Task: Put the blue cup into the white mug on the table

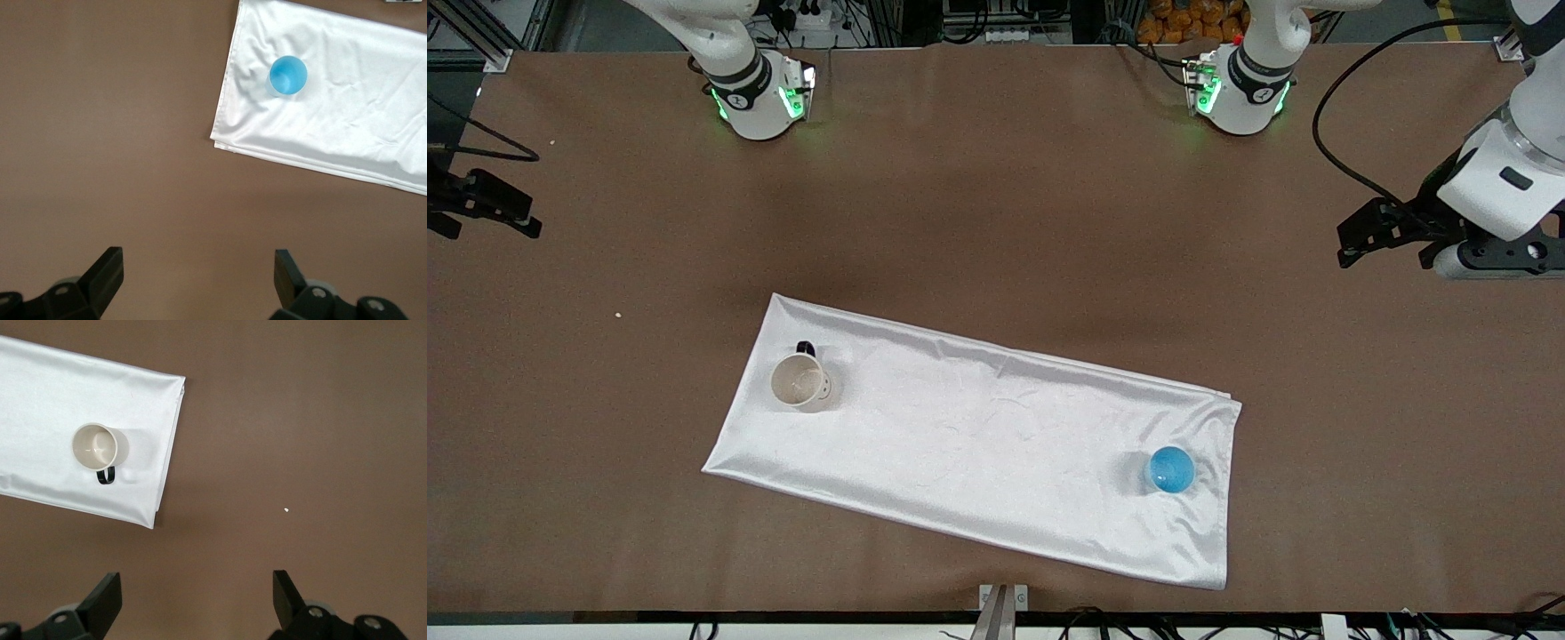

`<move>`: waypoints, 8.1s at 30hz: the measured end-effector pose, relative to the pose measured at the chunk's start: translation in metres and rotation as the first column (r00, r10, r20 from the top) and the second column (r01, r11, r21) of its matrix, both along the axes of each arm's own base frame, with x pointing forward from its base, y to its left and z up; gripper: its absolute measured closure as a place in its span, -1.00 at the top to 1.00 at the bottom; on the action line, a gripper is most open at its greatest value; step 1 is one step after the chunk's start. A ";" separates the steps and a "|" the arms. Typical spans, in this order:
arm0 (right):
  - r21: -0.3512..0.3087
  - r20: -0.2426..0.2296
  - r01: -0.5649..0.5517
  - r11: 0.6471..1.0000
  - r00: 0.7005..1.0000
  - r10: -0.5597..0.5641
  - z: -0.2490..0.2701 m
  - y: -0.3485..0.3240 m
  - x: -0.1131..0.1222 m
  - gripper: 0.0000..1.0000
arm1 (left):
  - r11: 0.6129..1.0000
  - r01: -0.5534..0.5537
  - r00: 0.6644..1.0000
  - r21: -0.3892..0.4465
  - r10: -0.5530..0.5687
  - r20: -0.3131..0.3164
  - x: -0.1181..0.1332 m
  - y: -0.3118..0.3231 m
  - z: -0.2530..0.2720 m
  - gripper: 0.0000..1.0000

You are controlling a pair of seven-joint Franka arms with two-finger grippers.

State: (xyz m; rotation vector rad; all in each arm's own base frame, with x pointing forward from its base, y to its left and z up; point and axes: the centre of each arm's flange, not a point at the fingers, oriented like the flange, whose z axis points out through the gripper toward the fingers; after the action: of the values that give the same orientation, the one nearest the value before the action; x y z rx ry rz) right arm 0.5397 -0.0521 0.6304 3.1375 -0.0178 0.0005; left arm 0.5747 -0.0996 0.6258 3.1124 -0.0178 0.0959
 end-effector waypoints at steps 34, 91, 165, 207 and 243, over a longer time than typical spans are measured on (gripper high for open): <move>0.014 -0.049 0.024 1.000 0.999 -0.023 -0.017 -0.013 0.000 1.00 | 0.997 0.053 0.996 0.050 -0.050 -0.071 0.013 -0.028 -0.044 1.00; 0.136 -0.167 0.167 0.977 0.975 -0.143 -0.273 0.169 -0.001 1.00 | 0.977 0.211 0.977 0.021 -0.211 0.015 0.106 -0.144 -0.249 1.00; 0.163 -0.057 0.217 0.962 0.976 -0.211 -0.418 0.220 0.051 -0.81 | 0.920 0.393 0.905 0.016 -0.389 0.174 0.138 -0.185 -0.399 1.00; 0.206 -0.061 0.290 0.934 0.957 -0.284 -0.364 0.465 -0.060 -0.82 | 0.901 0.431 0.879 0.036 -0.429 0.209 0.147 -0.182 -0.373 -0.89; 0.271 -0.089 0.425 0.863 0.904 -0.417 -0.397 0.571 -0.165 -0.79 | 0.921 0.384 0.921 0.062 -0.387 0.042 0.111 -0.174 -0.223 -0.89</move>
State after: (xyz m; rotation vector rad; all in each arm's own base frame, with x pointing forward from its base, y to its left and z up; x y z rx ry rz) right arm 0.3750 0.5188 0.2337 3.3367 -0.7741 -0.0519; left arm 0.6861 -0.2741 0.4024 3.0845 -0.6418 0.1702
